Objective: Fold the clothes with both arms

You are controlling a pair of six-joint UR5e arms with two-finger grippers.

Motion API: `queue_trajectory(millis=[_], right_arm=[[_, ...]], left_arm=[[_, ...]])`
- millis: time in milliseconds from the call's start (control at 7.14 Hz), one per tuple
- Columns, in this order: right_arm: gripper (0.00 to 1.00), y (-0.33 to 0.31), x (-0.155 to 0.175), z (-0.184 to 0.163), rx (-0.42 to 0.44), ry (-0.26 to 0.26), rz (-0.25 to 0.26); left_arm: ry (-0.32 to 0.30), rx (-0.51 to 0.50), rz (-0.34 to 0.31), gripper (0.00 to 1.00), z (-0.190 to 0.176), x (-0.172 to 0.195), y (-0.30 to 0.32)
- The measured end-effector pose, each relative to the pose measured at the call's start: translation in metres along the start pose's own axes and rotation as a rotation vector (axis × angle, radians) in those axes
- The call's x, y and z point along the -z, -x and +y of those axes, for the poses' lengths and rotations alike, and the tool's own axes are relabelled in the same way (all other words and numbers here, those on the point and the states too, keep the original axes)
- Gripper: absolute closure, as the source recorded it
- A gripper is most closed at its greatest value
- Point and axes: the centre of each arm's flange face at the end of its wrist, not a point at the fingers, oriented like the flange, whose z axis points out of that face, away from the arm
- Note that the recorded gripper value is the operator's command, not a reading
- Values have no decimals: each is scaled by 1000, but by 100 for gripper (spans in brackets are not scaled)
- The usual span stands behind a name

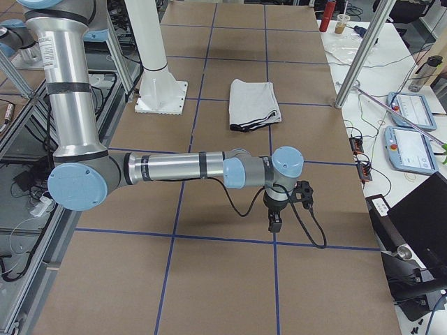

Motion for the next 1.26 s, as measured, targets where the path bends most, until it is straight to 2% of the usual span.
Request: queue_trajectory(millis=[280,700,980,1260], right_arm=[[0,-1,-2,0,-3,3,2],[0,-1,-1,0,-3,4,1],[0,-1,-2,0,-4,6,0],[0,-1,-2,0,-3,5,0]], left_arm=[[16,13,-3,0,-5,-2,-1],[107,94,-8,0,-28,-4,-3],[166,149,-13,0,-24,-10,4],[189,170,-15,0,-22,-12,6]])
